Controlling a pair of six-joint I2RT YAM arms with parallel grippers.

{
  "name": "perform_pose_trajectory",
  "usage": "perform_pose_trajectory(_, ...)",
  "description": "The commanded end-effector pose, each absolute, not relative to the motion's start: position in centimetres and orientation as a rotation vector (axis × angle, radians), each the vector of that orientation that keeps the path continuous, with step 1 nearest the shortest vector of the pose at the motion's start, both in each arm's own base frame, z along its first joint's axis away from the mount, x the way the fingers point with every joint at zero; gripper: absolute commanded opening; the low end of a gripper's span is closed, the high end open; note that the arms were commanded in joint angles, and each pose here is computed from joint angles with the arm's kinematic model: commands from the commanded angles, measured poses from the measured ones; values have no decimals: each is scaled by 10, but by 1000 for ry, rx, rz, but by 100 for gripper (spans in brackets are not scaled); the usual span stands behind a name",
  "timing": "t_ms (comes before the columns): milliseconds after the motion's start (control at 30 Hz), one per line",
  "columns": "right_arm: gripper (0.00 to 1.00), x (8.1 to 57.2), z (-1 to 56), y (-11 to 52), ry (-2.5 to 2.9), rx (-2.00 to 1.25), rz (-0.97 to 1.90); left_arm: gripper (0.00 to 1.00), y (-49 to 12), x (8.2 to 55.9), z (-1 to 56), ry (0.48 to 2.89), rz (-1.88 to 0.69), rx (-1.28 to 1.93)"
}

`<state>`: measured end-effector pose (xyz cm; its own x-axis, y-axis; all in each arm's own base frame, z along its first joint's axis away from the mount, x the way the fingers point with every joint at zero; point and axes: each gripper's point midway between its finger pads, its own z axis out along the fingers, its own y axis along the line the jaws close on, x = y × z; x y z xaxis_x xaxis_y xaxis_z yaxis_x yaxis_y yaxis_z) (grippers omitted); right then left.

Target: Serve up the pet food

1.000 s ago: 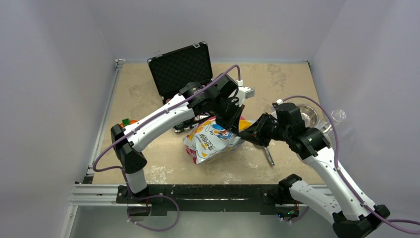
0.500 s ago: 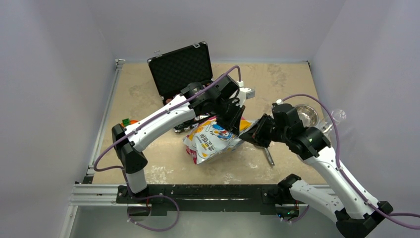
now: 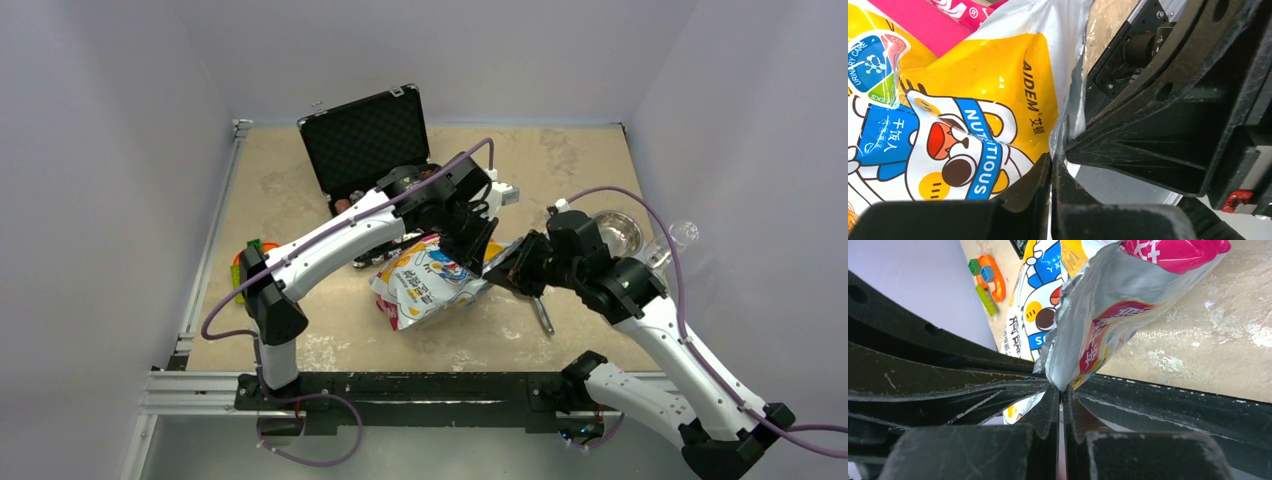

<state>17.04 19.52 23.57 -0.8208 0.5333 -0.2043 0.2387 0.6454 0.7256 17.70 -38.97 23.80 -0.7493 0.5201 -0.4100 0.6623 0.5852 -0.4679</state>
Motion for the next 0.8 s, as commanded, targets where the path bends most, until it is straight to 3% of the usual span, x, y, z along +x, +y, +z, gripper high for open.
perform_pose_trajectory(0,0,185,251,197,2380,596,994,0,-388,190,248,2513,-798,1037)
perform_pose_trajectory(233,0,190,245,207,2408,536,1001,0,-411,169,302,2402,-1144,921)
perform_pose_trajectory(400,15,193,250,205,2423,506,944,0,-412,168,320,2347,-1191,887)
perform_pose_trajectory(500,17,198,254,207,2407,486,945,0,-409,168,313,2368,-1162,904)
perform_pose_trajectory(567,16,199,249,210,2420,528,955,0,-406,167,307,2398,-1145,892)
perform_pose_trajectory(667,0,195,238,208,2475,559,921,0,-402,171,307,2392,-1110,855)
perform_pose_trajectory(767,0,190,238,196,2501,533,833,0,-393,179,306,2379,-1022,858)
